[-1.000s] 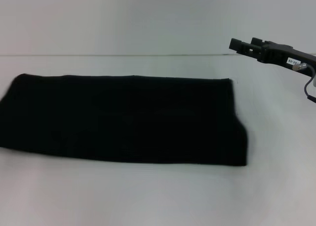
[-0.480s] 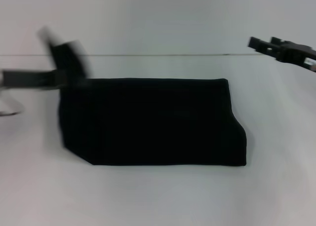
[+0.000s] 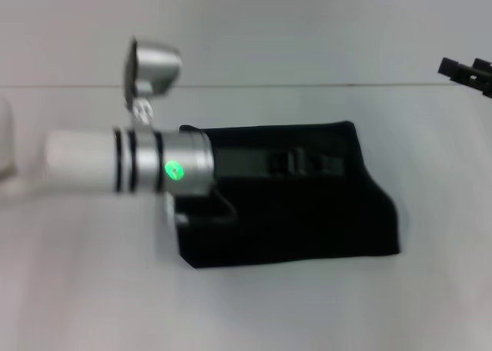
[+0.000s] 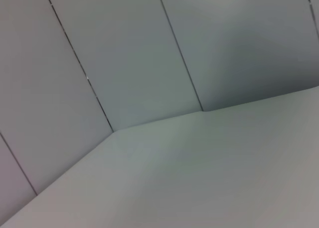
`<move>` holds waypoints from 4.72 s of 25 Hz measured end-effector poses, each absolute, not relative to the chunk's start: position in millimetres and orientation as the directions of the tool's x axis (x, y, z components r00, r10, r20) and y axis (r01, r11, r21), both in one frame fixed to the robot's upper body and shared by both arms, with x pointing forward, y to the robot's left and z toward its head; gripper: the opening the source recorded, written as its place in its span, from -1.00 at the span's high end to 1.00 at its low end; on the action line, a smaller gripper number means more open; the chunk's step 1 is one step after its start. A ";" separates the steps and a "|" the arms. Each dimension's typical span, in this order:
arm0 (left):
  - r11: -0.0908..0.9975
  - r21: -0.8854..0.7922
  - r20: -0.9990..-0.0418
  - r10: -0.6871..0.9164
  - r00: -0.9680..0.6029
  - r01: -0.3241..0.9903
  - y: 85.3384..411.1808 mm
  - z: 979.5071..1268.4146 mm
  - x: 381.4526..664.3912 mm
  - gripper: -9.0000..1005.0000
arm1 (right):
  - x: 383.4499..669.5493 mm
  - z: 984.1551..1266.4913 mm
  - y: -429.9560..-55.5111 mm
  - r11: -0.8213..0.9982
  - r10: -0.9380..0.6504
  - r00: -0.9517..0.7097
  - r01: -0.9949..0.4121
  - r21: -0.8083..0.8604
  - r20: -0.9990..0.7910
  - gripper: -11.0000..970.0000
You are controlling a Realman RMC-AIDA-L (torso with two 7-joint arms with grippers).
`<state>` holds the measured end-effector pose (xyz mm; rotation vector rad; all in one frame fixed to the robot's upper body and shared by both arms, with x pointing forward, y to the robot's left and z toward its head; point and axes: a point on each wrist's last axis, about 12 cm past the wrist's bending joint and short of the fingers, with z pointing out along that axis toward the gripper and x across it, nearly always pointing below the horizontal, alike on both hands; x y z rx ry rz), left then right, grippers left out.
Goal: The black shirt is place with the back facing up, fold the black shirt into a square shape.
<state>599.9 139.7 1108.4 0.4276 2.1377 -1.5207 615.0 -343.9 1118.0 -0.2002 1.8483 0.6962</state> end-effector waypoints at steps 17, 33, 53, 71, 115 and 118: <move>0.155 -0.814 -0.579 -0.140 -0.804 0.559 121.5 1088.8 566.7 0.22 | 610.0 1117.0 -343.2 0.771 0.184 -0.496 -0.463 0.437 -0.849 -0.82; 0.374 -0.698 -0.690 -0.123 -0.713 0.611 203.6 1086.8 578.1 -0.81 | 608.2 1120.0 -311.7 0.661 0.039 -0.805 -0.423 0.619 -0.592 -0.77; 0.423 -0.435 -0.815 0.190 -0.547 0.795 225.4 1088.5 571.2 -0.89 | 607.4 1081.2 -265.1 0.693 0.037 -0.880 -0.319 0.646 -0.474 -0.71; 0.419 -0.437 -0.815 0.190 -0.547 0.796 221.7 1088.1 571.9 -0.89 | 607.3 1076.9 -272.2 0.723 0.046 -0.878 -0.300 0.622 -0.476 -0.66; 0.447 -0.429 -0.817 0.177 -0.548 0.785 220.5 1087.7 576.4 -0.89 | 615.2 1080.3 -246.4 0.689 0.044 -0.800 -0.410 0.598 -0.598 0.85; 0.449 -0.431 -0.817 0.173 -0.550 0.782 220.8 1087.9 576.6 -0.89 | 619.8 1091.3 -244.9 0.667 0.042 -0.776 -0.447 0.596 -0.629 0.86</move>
